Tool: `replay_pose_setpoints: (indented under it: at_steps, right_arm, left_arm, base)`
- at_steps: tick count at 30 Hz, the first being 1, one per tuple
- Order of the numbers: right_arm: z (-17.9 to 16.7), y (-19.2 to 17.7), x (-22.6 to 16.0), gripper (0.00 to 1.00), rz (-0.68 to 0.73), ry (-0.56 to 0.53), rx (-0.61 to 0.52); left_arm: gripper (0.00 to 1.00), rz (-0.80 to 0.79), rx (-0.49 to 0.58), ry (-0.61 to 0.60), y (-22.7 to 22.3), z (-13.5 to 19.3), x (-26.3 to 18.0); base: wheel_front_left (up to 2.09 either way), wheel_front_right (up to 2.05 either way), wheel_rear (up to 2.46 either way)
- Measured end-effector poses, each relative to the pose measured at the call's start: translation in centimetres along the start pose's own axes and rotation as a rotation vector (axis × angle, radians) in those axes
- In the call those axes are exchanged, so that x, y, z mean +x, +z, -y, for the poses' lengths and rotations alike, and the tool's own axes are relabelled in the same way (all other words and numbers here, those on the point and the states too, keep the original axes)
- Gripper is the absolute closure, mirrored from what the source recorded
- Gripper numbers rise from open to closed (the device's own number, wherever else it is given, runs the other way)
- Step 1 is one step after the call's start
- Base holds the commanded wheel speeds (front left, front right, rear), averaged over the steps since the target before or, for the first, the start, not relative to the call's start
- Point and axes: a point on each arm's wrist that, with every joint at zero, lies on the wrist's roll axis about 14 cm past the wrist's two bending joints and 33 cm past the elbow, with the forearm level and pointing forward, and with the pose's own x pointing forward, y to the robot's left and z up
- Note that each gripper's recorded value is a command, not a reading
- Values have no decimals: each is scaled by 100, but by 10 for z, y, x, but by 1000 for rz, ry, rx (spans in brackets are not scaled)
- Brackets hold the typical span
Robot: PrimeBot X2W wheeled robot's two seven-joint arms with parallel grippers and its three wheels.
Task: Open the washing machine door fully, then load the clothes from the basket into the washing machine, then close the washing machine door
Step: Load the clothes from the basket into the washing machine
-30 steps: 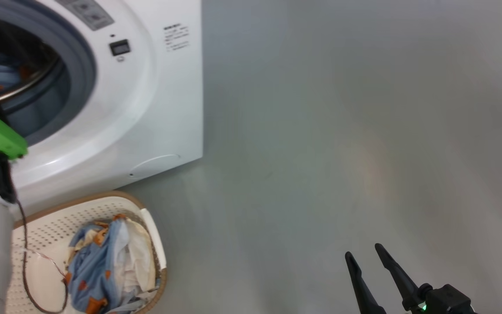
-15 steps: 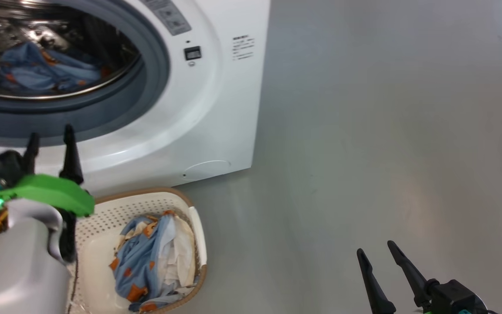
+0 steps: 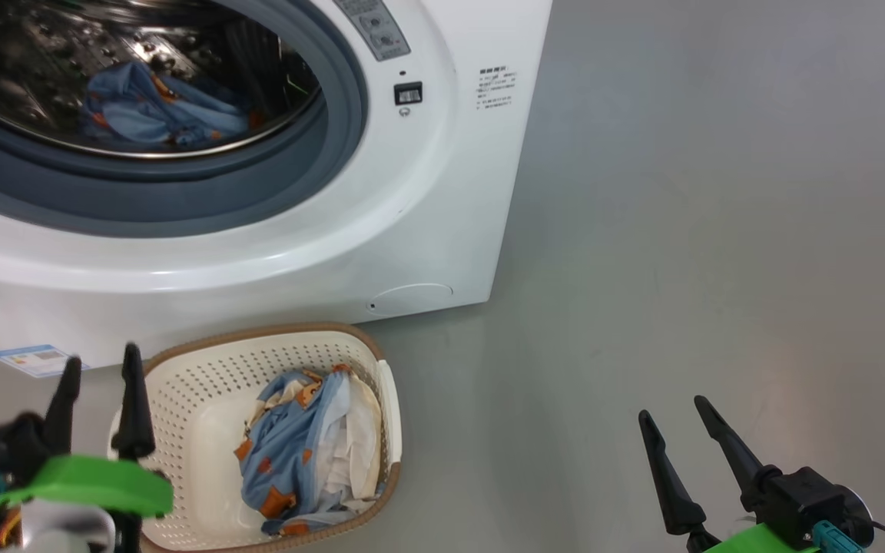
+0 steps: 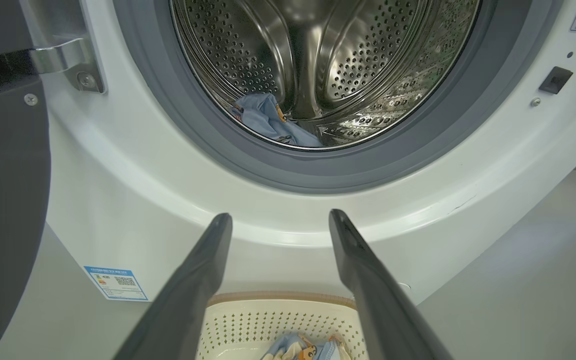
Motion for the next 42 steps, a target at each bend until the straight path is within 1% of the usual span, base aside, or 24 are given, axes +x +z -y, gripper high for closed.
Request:
replay_pose_setpoints:
  at_steps: [6,9,12,21,24,29,36,42]
  right_arm:
    - [-4,7,-2,0,22,13,-6]
    - [-4,11,-4,0,35,14,-9]
    - [-4,15,-6,0,45,13,-10]
    - [-3,19,-16,0,59,8,-9]
    - [-3,24,-17,0,77,8,-9]
    - [-1,32,-21,0,105,2,-4]
    - [1,39,-25,0,129,-6,6]
    - [6,36,-34,0,124,-24,13]
  left_arm:
    - [0,-10,-26,77,-8,-16,-36]
    - [0,7,-29,115,-4,-23,-49]
    - [0,18,-26,124,-1,-25,-60]
    - [0,73,-2,116,12,-18,-83]
    - [0,74,11,108,11,-15,-93]
    - [0,59,23,125,4,-21,-109]
    - [0,84,19,119,10,-14,-113]
    - [0,97,34,111,13,-11,-118]
  base:
    - [0,0,0]
    - [0,0,0]
    - [0,0,0]
    - [0,0,0]
    - [0,0,0]
    - [0,0,0]
    - [0,0,0]
    - [0,0,0]
